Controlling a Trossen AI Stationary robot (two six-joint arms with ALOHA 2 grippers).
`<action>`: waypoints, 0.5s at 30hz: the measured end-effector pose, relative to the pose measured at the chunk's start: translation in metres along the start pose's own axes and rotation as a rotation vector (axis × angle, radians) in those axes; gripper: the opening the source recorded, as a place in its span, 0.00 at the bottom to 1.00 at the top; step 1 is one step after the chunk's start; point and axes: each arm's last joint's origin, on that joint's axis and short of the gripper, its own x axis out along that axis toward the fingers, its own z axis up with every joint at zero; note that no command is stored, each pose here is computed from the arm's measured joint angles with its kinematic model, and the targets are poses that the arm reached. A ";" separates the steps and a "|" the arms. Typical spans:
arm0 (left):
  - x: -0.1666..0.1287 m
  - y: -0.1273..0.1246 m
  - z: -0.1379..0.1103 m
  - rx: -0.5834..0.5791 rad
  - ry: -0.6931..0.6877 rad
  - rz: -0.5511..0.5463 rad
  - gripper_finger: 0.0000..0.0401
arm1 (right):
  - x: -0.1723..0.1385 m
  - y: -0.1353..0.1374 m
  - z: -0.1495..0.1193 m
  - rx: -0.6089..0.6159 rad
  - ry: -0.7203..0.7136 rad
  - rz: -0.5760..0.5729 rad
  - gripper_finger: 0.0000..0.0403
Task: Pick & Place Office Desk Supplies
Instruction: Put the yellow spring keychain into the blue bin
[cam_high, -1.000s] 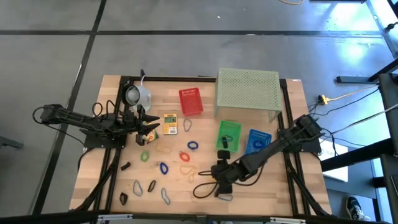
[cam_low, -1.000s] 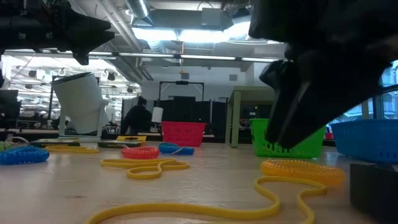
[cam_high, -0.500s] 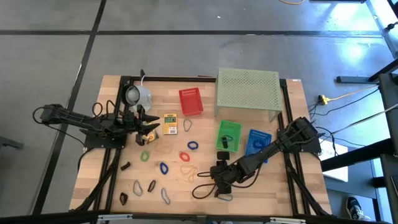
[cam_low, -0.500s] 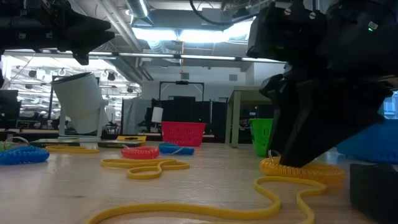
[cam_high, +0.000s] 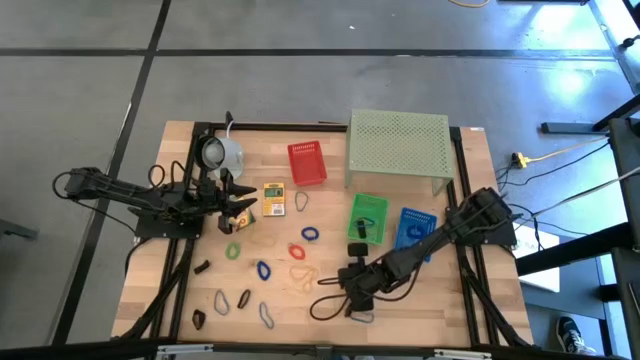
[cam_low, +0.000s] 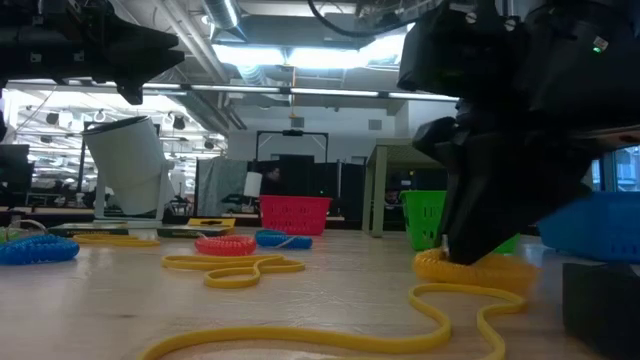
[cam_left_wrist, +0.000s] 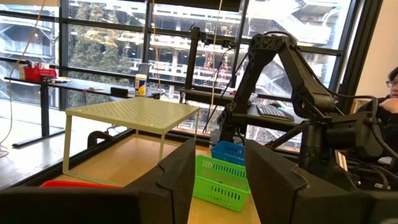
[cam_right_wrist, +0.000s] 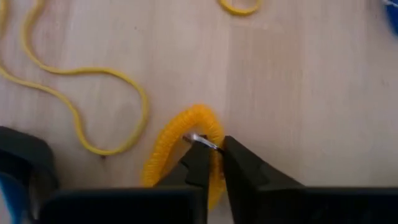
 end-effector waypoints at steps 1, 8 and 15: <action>0.000 0.000 0.000 0.000 0.000 0.000 0.33 | -0.002 -0.001 0.001 -0.007 -0.001 0.003 0.03; 0.000 0.000 0.000 0.000 0.000 0.000 0.33 | -0.040 -0.009 0.017 -0.003 -0.138 -0.021 0.08; 0.000 0.000 0.000 0.000 0.000 0.000 0.33 | -0.098 -0.025 0.049 0.161 -0.527 -0.198 0.06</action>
